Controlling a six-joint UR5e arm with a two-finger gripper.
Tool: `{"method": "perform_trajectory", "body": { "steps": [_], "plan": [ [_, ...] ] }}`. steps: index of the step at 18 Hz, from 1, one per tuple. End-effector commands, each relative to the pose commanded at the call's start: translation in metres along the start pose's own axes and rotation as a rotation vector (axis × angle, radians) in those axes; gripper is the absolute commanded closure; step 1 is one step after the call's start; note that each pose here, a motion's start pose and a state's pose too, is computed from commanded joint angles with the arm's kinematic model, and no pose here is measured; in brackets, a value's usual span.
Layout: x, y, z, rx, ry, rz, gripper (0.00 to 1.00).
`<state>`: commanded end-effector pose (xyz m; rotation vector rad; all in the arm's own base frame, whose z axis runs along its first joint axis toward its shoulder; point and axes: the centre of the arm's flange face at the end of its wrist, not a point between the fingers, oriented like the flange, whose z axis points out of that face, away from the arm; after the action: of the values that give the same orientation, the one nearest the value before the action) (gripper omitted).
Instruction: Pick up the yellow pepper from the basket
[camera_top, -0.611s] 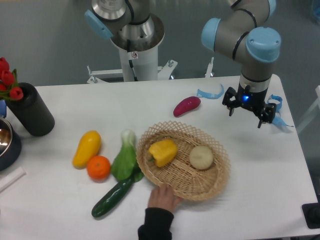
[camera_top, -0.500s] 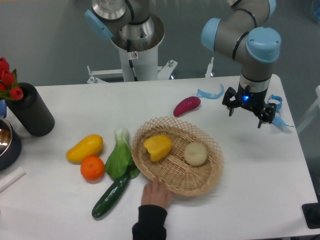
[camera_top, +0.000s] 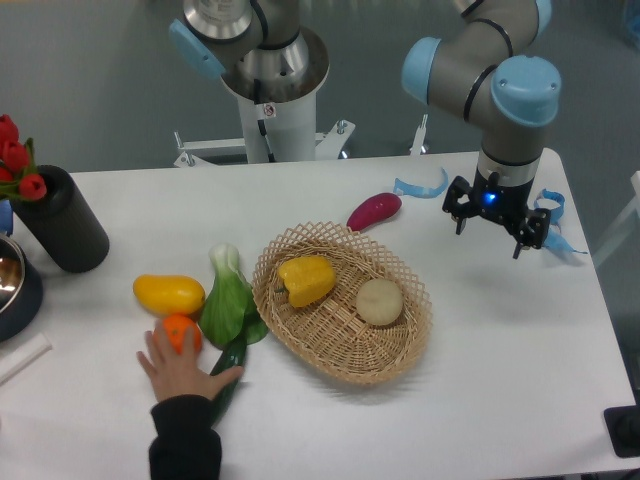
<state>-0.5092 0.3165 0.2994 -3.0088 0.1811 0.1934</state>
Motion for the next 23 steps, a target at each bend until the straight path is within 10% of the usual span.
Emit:
{"method": "perform_trajectory", "body": {
  "steps": [5, 16, 23],
  "plan": [
    [0.023, -0.024, -0.011, 0.098, 0.024, -0.136, 0.0],
    [0.099, -0.106, -0.009, 0.11, 0.061, -0.101, 0.0],
    [0.142, -0.113, 0.013, 0.074, 0.106, 0.238, 0.0]
  ]
}}
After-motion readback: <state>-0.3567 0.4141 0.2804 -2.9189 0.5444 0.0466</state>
